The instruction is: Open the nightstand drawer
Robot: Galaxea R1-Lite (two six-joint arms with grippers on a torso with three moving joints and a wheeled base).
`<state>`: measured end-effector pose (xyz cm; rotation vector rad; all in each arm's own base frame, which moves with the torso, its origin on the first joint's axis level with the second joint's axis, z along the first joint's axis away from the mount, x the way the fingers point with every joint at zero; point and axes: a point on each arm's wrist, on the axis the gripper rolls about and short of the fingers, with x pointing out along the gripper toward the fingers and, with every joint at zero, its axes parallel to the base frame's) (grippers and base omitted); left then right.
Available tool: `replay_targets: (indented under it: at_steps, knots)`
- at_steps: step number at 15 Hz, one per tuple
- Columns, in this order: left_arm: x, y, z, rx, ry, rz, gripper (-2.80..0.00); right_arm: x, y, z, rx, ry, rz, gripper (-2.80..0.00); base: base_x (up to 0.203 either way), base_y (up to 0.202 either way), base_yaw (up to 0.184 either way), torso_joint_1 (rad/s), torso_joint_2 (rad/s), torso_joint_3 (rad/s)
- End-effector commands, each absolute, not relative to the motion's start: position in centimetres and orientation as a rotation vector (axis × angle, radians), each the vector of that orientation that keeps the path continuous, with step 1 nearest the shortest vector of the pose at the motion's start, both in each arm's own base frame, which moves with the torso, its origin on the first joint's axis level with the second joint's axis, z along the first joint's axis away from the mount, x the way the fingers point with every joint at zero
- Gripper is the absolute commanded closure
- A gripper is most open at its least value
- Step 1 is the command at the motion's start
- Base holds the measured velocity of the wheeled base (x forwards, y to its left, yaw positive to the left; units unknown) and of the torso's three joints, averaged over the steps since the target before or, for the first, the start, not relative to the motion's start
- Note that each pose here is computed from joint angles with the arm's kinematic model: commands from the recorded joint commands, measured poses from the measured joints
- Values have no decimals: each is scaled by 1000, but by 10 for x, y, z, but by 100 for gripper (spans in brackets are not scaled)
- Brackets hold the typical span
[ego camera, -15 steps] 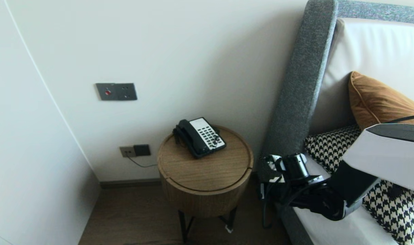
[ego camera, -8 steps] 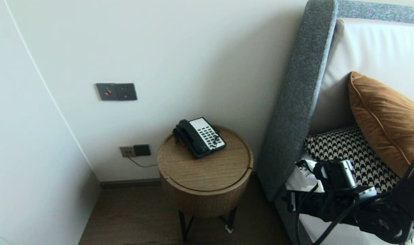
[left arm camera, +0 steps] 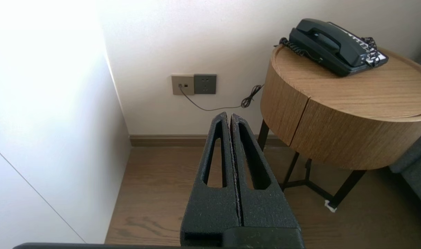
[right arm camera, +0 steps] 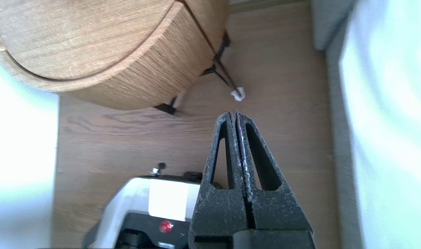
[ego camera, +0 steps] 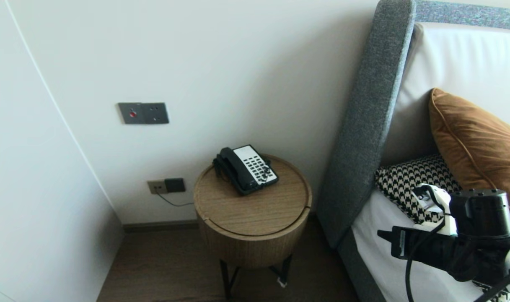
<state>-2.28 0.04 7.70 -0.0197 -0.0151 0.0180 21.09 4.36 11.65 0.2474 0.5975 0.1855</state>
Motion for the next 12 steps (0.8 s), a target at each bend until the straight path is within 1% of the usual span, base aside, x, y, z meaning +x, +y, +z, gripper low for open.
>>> replay_targets:
  at_steps: [1, 5, 7, 12]
  knots:
    - [-23, 0, 77, -20, -17, 18, 0, 188, 33, 129, 236, 538, 173, 0, 0, 0, 0, 0, 0, 0]
    - [-23, 0, 77, -20, -17, 18, 0, 159, 26, 124, 198, 530, 168, 0, 0, 0, 0, 0, 0, 0]
    - [-23, 0, 77, -20, -17, 19, 0, 149, 15, 126, 183, 497, 110, 0, 0, 0, 0, 0, 0, 0]
    - [-23, 0, 77, -20, -17, 18, 0, 126, 1, 144, 107, 411, 40, 0, 0, 0, 0, 0, 0, 0]
